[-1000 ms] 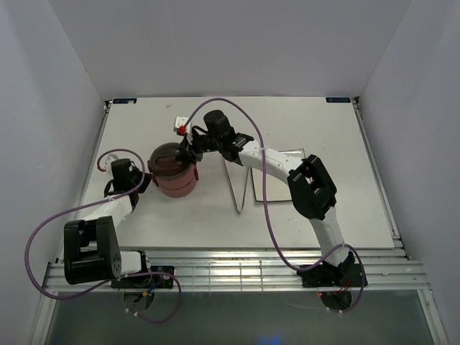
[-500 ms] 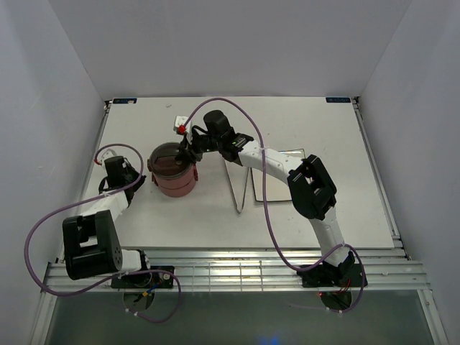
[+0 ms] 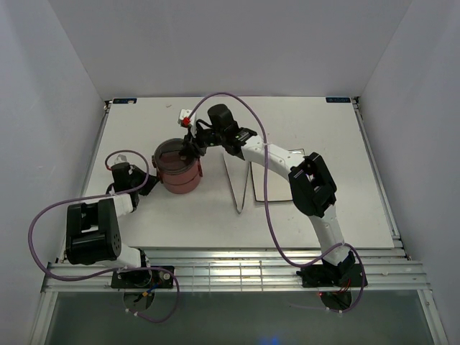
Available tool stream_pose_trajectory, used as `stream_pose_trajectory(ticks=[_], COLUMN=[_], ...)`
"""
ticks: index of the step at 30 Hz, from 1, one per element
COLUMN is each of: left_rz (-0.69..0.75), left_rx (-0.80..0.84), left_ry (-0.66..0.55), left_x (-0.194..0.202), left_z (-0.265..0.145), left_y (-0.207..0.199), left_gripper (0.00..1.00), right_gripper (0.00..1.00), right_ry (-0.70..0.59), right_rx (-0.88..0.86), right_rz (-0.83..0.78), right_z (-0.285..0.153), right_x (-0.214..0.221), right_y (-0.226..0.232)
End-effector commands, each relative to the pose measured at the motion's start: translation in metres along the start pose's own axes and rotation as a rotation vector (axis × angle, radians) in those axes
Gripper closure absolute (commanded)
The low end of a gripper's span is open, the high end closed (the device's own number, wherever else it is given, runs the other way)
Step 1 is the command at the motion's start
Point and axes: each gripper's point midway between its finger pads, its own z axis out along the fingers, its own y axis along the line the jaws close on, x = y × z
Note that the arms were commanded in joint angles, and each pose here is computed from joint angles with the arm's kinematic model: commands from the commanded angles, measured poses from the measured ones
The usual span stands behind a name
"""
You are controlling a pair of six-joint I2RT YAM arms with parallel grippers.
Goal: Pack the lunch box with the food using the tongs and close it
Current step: Close the fastener on the packing box.
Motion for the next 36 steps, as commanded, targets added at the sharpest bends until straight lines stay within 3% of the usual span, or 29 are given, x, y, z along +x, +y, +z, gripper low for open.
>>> stream_pose_trajectory(ticks=[1, 6, 12, 27, 36], left_rz=[-0.039, 0.025, 0.088, 0.102, 0.119], left_rx=[0.098, -0.124, -0.182, -0.003, -0.036], left_ry=[0.045, -0.101, -0.208, -0.115, -0.137], left_x=[-0.001, -0.045, -0.077, -0.066, -0.071], left_z=[-0.013, -0.021, -0.026, -0.007, -0.007], left_y=[-0.021, 0.011, 0.010, -0.019, -0.012], left_gripper=[1.00, 1.00, 1.00, 1.00, 1.00], right_gripper=[0.92, 0.92, 0.92, 0.92, 0.92], right_ry=[0.156, 0.166, 0.175, 0.342, 0.451], right_rx=[-0.020, -0.019, -0.030, -0.004, 0.008], right_rz=[0.205, 0.205, 0.204, 0.146, 0.127], right_z=[0.013, 0.006, 0.004, 0.001, 0.000], right_x=[0.063, 0.069, 0.074, 0.099, 0.120], right_y=[0.023, 0.021, 0.020, 0.014, 0.017])
